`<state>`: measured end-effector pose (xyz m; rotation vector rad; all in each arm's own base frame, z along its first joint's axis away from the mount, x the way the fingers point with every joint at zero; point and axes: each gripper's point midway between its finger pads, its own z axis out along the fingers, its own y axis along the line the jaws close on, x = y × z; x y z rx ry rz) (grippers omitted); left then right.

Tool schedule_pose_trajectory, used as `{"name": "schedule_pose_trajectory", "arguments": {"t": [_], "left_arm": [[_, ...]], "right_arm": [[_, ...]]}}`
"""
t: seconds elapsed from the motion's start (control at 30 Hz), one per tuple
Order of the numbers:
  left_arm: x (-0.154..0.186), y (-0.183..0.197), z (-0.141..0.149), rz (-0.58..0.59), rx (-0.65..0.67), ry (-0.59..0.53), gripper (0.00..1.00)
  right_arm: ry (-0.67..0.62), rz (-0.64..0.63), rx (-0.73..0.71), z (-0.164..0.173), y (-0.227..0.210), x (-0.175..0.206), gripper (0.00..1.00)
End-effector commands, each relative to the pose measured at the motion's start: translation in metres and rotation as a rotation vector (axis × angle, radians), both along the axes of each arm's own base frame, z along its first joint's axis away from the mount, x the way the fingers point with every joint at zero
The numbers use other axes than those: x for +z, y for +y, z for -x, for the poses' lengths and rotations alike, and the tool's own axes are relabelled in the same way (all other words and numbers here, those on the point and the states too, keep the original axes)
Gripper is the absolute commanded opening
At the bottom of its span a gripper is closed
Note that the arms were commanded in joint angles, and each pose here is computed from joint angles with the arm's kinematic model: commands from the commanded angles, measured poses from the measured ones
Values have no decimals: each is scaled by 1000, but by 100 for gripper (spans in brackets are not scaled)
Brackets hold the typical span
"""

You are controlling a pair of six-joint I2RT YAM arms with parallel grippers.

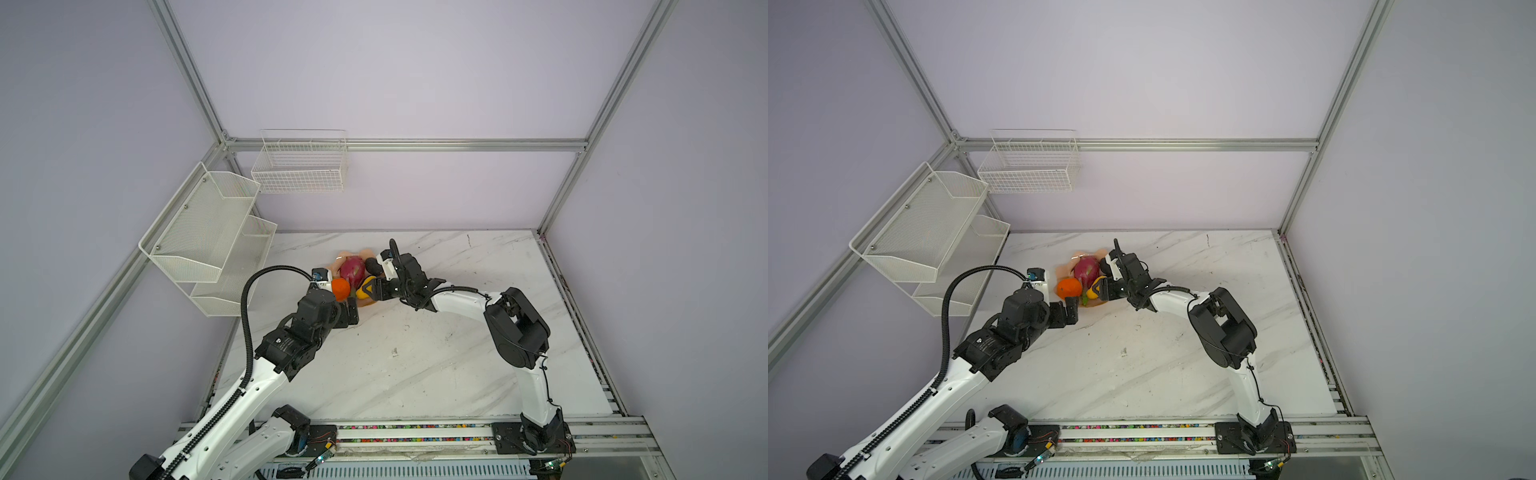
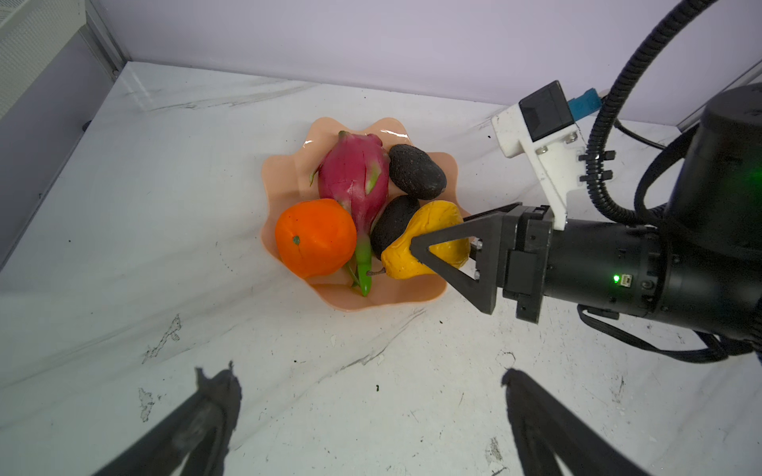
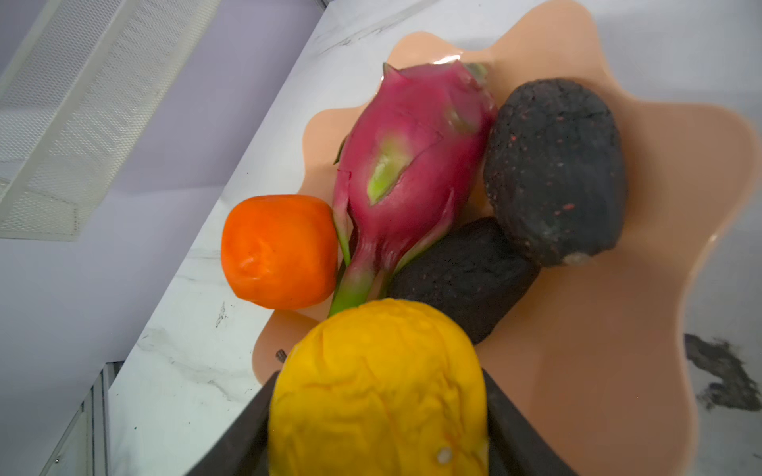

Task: Arrange fruit in a fruit bowl
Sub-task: Place the fruit in the fruit bowl.

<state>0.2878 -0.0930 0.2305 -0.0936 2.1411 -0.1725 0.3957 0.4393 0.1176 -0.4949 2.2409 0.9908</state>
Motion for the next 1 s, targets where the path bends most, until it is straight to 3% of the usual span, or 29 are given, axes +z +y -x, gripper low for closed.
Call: {"name": "schedule_pose_trajectory", "arguments": {"t": [0.0, 0.4, 0.8, 0.97], "left_arm": [[-9, 4, 2, 6, 15, 7, 100], [-7, 7, 3, -11, 17, 3, 100], [-3, 7, 5, 6, 7, -6, 100], [-4, 5, 6, 15, 2, -11, 100]], "right_arm": [[-19, 54, -27, -5, -3, -3, 55], [-29, 80, -32, -11, -1, -6, 68], [-83, 78, -42, -14, -4, 21, 86], [-118, 71, -51, -17, -6, 38, 89]]}}
